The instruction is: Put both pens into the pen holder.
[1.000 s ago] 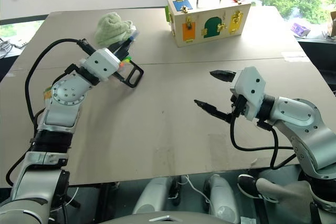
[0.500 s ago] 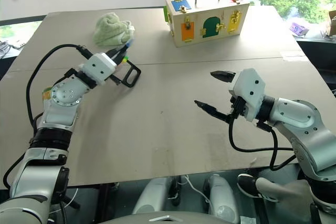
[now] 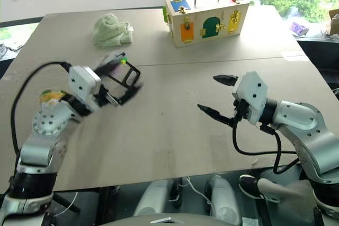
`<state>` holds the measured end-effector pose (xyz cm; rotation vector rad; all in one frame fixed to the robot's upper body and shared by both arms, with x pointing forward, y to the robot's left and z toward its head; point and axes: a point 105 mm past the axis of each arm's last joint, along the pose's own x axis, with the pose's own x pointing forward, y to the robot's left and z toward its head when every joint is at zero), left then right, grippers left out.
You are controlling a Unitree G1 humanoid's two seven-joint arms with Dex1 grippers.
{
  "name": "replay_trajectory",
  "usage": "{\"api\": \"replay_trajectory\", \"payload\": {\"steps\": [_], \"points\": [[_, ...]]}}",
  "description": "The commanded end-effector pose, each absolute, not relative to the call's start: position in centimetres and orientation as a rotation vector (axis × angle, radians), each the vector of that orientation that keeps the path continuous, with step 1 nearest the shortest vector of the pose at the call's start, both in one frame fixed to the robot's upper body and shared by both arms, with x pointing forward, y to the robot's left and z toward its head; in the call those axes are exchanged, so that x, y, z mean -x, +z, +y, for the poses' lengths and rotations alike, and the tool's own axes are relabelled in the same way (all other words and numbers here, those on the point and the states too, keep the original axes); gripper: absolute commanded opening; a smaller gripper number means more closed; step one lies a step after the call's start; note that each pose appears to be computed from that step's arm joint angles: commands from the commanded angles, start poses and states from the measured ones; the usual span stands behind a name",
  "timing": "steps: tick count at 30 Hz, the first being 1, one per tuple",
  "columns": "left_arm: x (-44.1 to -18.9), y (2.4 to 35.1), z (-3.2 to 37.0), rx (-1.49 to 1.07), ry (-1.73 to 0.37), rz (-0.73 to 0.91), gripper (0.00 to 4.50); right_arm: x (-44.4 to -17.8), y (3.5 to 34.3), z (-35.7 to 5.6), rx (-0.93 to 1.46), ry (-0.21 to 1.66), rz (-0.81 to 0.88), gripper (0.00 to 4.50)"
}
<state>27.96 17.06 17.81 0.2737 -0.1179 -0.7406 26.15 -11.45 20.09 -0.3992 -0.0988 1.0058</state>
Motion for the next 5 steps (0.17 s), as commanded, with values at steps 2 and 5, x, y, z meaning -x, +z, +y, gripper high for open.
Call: {"api": "replay_trajectory", "payload": {"steps": [2,5], "points": [[-24.8,15.7,17.3,-0.165,-0.778,0.066,4.43,-26.5,19.3,-14.1,0.417,0.916,-0.055,4.50],[-23.1,14.2,17.8,-0.149,-0.773,0.147,4.43,-27.2,17.7,-16.0,0.418,0.834,0.021,4.50]]}}
